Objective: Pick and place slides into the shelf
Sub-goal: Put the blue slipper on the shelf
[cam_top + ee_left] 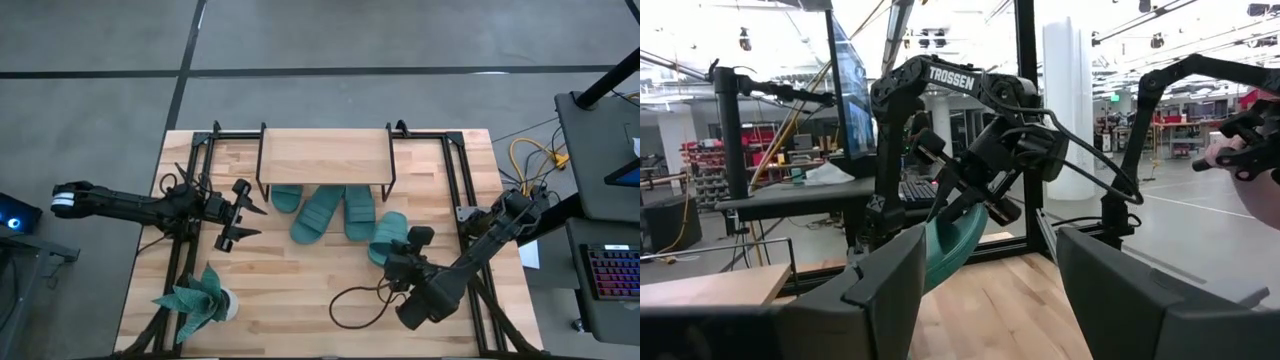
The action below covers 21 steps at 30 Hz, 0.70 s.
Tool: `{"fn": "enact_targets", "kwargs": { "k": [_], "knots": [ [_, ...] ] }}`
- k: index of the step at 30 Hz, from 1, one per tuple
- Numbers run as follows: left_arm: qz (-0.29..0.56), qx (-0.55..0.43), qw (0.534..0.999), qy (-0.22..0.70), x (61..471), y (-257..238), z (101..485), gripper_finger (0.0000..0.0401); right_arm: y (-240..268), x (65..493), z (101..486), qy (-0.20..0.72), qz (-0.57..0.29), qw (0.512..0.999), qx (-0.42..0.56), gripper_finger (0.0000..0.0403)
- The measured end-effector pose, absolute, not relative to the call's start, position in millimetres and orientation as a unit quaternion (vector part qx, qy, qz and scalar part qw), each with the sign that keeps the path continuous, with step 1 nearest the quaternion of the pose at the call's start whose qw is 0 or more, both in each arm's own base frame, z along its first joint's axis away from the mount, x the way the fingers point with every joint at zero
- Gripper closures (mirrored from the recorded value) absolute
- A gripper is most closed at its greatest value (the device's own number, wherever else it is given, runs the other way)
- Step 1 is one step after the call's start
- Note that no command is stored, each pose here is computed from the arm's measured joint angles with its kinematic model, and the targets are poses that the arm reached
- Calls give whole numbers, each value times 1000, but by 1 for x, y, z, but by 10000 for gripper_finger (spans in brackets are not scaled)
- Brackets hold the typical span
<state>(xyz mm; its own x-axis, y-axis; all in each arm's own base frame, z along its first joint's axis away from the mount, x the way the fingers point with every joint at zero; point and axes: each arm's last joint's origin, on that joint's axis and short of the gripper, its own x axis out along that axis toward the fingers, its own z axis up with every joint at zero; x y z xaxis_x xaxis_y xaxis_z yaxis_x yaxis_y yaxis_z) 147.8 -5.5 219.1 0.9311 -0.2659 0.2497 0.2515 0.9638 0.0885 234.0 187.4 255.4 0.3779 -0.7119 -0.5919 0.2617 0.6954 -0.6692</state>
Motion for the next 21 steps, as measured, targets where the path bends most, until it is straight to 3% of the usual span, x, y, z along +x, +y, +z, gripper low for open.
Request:
{"fn": "enact_targets", "kwargs": {
  "k": [21],
  "knots": [
    [-132, 27, 982, -130, 148, -6, 219, 190, 192, 241, 276, 439, -286, 809, -265, 392]
  ]
}}
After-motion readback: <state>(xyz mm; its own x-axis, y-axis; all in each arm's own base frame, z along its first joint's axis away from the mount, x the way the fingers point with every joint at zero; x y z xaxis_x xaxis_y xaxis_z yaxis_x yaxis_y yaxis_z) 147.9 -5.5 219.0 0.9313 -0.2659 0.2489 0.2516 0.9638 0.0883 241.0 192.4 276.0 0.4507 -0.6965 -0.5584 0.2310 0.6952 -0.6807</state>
